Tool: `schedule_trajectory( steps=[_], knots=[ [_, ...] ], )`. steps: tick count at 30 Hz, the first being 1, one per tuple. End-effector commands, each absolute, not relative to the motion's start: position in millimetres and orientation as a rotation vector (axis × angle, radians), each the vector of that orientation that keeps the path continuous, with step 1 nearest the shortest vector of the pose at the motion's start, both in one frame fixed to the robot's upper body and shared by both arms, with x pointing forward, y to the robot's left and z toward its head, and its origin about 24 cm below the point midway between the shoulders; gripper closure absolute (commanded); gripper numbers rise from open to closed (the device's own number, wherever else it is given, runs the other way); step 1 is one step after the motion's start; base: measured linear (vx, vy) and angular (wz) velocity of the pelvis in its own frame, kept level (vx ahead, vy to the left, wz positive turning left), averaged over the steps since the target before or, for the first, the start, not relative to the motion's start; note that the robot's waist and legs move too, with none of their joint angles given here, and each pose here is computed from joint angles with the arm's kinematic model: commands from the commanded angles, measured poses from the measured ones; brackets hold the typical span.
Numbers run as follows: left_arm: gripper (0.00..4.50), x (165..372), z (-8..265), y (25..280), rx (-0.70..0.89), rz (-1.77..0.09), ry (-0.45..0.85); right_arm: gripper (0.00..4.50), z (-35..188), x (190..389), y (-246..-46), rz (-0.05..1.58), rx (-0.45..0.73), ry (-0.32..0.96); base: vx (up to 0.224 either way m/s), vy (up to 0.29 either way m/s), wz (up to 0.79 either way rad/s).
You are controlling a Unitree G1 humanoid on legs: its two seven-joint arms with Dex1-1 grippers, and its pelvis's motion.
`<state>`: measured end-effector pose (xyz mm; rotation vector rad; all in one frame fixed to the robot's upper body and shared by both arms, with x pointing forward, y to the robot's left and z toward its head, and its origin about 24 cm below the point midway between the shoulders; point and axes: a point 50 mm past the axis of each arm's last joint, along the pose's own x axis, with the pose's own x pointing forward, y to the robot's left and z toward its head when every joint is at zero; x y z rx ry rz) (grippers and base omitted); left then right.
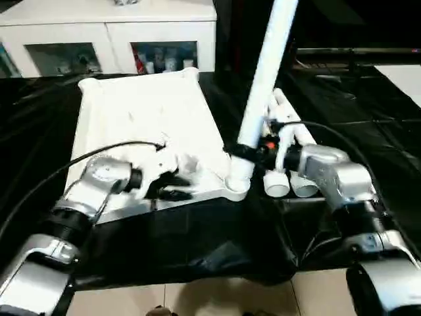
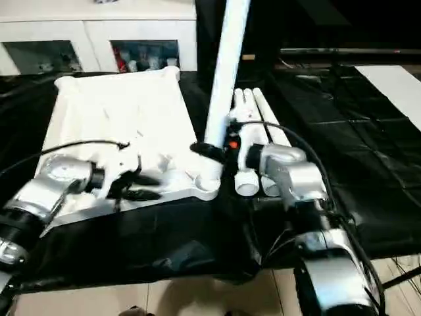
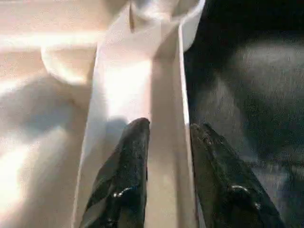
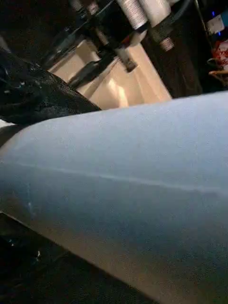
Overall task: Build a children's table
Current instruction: Insert table leg to table base
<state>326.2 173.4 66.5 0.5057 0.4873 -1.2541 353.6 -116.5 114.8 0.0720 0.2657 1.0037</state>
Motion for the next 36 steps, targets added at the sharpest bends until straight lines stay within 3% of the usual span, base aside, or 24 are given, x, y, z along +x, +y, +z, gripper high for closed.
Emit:
schedule_trajectory(
  steps=[1, 15, 31, 36],
  knots=[
    [3.32, 328.8, 70.6, 173.9, 0.554, -1.254, 0.492, 2.64, 118.4, 356.9, -112.1, 1.014, 0.033, 0.251, 0.000, 0.000, 0.00],
    [4.41, 331.4, 65.9, 171.9, 0.580, -1.244, 0.499, 2.64, 102.7, 355.0, -112.4, 1.038, -0.005, 0.281, 0.000, 0.000, 0.00],
    [4.50, 330.4, 66.6, 167.4, 0.563, -1.287, 0.447, 2.64, 77.2, 355.3, -113.9, 1.034, 0.013, 0.361, 0.000, 0.000, 0.00],
    [4.50, 330.2, 66.2, 166.2, 0.521, -1.278, 0.409, 2.64, 66.2, 355.1, -120.0, 0.960, 0.084, 0.342, 0.000, 0.000, 0.00]
  ],
)
